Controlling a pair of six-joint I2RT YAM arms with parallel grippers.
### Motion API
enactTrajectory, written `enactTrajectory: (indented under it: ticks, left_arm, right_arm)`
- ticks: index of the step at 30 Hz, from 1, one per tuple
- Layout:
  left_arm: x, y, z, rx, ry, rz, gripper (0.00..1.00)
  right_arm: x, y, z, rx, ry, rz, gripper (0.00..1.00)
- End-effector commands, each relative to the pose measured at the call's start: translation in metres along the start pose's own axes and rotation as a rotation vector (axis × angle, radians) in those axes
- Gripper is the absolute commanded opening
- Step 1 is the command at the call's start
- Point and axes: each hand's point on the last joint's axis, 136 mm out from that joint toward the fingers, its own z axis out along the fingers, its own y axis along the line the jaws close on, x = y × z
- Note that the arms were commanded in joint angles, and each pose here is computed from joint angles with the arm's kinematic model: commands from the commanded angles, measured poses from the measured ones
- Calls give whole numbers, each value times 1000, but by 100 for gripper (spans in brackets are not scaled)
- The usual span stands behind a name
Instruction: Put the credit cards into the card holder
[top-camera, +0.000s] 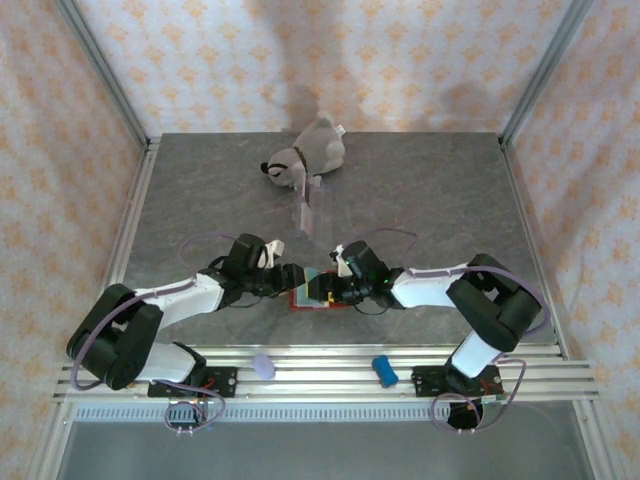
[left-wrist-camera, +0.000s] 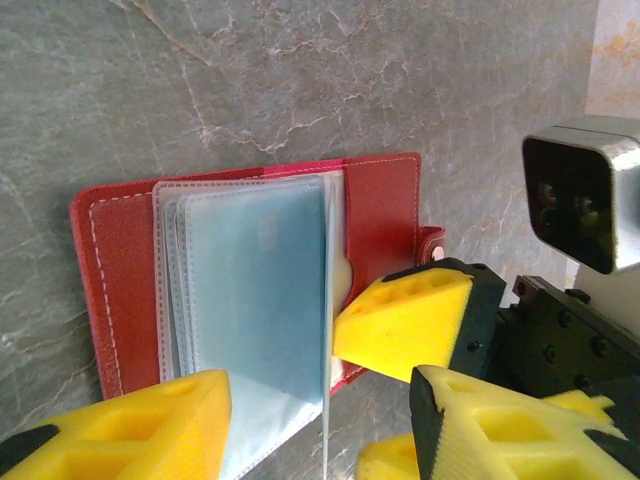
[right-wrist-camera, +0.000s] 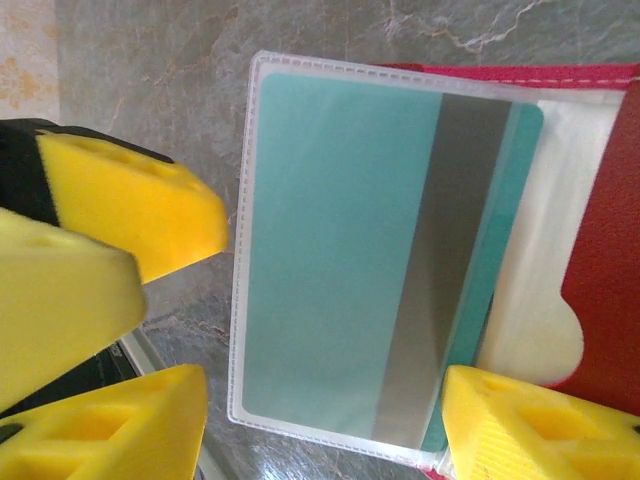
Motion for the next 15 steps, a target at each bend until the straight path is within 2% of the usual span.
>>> enactTrajectory:
  ticks: [1,6,10,15]
  left_arm:
    - [-12,-13,4,39,-37,13,51]
    - [-10,-21,14,73,-16,7,51]
    - [-8,-26,20,102,-8,2,39]
    - [-7,-30,24,114,11,3,36]
  right_arm:
    - [20,-32,11,70,44,44,63]
    - [22,-33,11,61,40,47,63]
    - [24,-31,11,44,41,53,62]
    - [23,-32,10,40,32,52,61]
